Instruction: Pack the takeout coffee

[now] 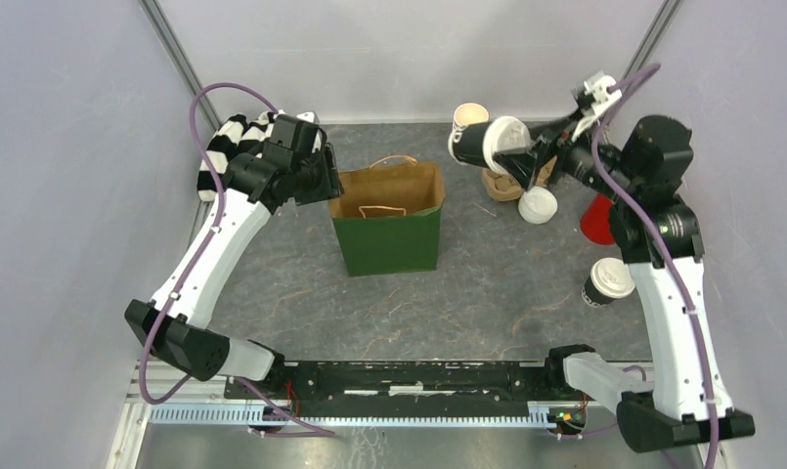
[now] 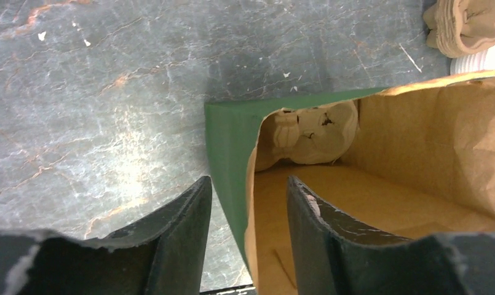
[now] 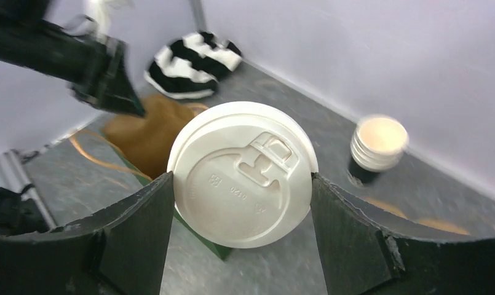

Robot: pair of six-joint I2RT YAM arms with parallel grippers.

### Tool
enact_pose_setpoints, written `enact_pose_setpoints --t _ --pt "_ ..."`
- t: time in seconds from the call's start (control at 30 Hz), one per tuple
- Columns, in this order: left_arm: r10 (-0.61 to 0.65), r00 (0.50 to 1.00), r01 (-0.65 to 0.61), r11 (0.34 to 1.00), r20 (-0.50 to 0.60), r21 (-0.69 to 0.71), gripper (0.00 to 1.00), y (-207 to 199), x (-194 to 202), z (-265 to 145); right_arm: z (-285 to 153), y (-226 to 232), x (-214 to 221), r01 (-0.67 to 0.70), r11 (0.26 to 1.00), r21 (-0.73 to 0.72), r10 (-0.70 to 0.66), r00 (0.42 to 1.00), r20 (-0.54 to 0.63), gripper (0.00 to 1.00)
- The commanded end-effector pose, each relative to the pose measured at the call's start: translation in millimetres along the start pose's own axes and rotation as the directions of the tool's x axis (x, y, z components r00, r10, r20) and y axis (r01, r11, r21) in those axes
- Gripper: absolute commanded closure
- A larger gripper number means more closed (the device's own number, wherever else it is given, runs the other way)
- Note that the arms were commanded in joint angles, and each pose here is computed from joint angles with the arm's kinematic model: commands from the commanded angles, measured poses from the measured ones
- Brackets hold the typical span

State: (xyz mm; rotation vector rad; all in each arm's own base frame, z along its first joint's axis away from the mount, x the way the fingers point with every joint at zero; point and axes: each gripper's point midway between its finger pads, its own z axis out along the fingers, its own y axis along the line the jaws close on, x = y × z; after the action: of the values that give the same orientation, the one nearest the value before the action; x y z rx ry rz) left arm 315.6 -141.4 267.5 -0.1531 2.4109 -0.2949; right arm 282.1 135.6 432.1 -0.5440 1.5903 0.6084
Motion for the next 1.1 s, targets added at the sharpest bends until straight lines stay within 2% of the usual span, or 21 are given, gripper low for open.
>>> enact_pose_setpoints --t 0.0,0.1,0.23,0.37,0.53,0.7,0.83,0.93,1.07 --pt "0.03 0.998 -0.033 0.998 0.051 0.062 0.47 -14 -16 12 16 51 -54 0.04 0.972 -0.233 -0.017 0.995 0.101 0.31" --pt "0.059 0.997 -0.061 0.997 0.056 0.042 0.57 -11 -17 21 33 74 -60 0.048 0.962 -0.269 -0.028 0.997 0.078 0.31" --pt "0.103 0.983 -0.111 0.993 0.151 0.046 0.79 -8 -26 24 40 89 -61 0.038 0.963 -0.266 -0.02 0.997 0.069 0.31" --pt "0.147 0.962 -0.165 0.984 0.23 0.061 0.96 -6 -31 16 38 99 -56 0.019 0.958 -0.287 -0.002 0.998 0.059 0.31" --pt "0.157 0.936 -0.199 0.974 0.314 0.107 0.98 -6 -24 3 33 115 -43 0.025 0.94 -0.341 -0.022 1.0 0.015 0.32" --pt "0.107 0.886 -0.209 0.961 0.45 0.184 0.98 -5 -15 -16 32 140 -31 0.019 0.918 -0.397 -0.035 0.999 -0.032 0.32" --pt "0.096 0.875 -0.22 0.951 0.474 0.215 0.98 0 4 -18 33 167 -18 0.016 0.899 -0.437 -0.049 0.997 -0.064 0.33" --pt "0.102 0.854 -0.255 0.937 0.51 0.24 0.98 4 19 -21 35 196 -2 0.034 0.883 -0.469 -0.098 0.989 -0.111 0.33" --pt "0.091 0.801 -0.297 0.919 0.592 0.261 0.98 9 31 -32 35 230 11 0.093 0.866 -0.491 -0.182 0.974 -0.138 0.33"
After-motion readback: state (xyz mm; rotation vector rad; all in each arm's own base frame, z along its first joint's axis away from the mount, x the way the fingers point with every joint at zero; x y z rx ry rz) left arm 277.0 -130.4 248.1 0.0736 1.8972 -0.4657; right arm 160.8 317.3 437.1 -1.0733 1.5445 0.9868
